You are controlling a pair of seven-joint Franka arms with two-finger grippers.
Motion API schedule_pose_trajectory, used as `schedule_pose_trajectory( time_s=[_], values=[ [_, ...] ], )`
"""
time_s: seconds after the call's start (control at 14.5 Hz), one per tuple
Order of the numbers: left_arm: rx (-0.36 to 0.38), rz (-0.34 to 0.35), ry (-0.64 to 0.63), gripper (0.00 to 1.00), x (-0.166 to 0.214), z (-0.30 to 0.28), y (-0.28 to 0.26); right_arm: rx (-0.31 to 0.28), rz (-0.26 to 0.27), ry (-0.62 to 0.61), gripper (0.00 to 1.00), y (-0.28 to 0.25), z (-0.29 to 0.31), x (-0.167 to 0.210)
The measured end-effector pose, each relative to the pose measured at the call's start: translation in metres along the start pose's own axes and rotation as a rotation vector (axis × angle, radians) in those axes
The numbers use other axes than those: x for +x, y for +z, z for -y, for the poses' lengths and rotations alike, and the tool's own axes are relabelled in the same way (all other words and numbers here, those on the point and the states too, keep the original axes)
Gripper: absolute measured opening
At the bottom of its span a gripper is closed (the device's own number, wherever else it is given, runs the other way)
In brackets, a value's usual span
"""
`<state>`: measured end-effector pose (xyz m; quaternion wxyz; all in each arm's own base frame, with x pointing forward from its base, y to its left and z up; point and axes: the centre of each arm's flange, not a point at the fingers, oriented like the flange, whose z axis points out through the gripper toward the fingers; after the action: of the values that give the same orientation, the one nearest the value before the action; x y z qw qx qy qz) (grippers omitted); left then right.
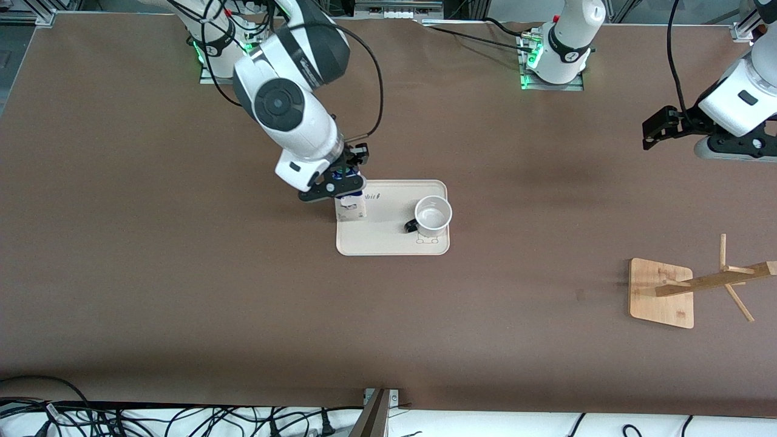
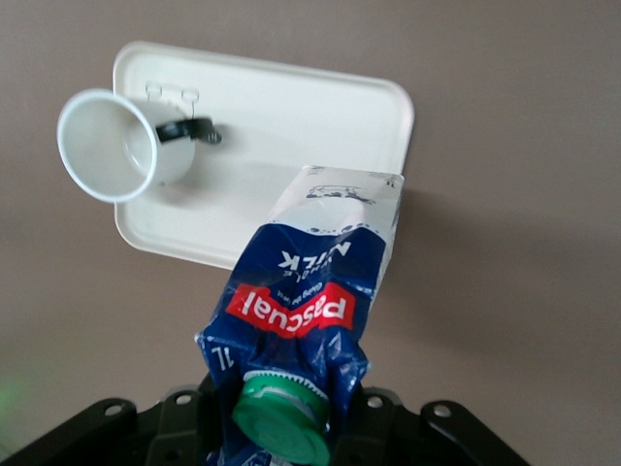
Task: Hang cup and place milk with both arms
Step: 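Lift the carton off the tray while the left gripper reaches the mug, then set the carton on the table while the left gripper grasps the mug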
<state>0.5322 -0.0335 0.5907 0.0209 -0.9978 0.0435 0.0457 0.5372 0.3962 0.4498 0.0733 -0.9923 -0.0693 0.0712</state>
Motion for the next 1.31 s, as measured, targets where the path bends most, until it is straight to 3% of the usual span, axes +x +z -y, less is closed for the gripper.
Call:
schedule_pose_trajectory(
  time_s=[0.28, 0.69, 0.96, 1.1, 1.31],
  values=[
    [0.004, 0.053, 0.109, 1.00, 0.002, -0.061, 0.011, -0.002, -0.101, 0.141, 0.44, -0.066, -0.072, 0.015],
    [0.003, 0.115, 0.304, 1.00, 0.021, -0.173, 0.049, -0.061, -0.144, 0.271, 0.44, -0.092, -0.171, 0.036],
    [0.024, 0.131, 0.492, 1.00, 0.027, -0.290, 0.126, -0.100, -0.101, 0.110, 0.44, -0.090, -0.212, 0.040],
    [0.070, 0.092, 0.597, 1.00, 0.026, -0.349, 0.171, -0.114, -0.056, 0.049, 0.44, -0.084, -0.234, 0.040],
    [0.072, 0.013, 0.713, 1.00, 0.027, -0.400, 0.224, -0.117, 0.026, 0.021, 0.44, -0.074, -0.268, 0.038]
  ],
)
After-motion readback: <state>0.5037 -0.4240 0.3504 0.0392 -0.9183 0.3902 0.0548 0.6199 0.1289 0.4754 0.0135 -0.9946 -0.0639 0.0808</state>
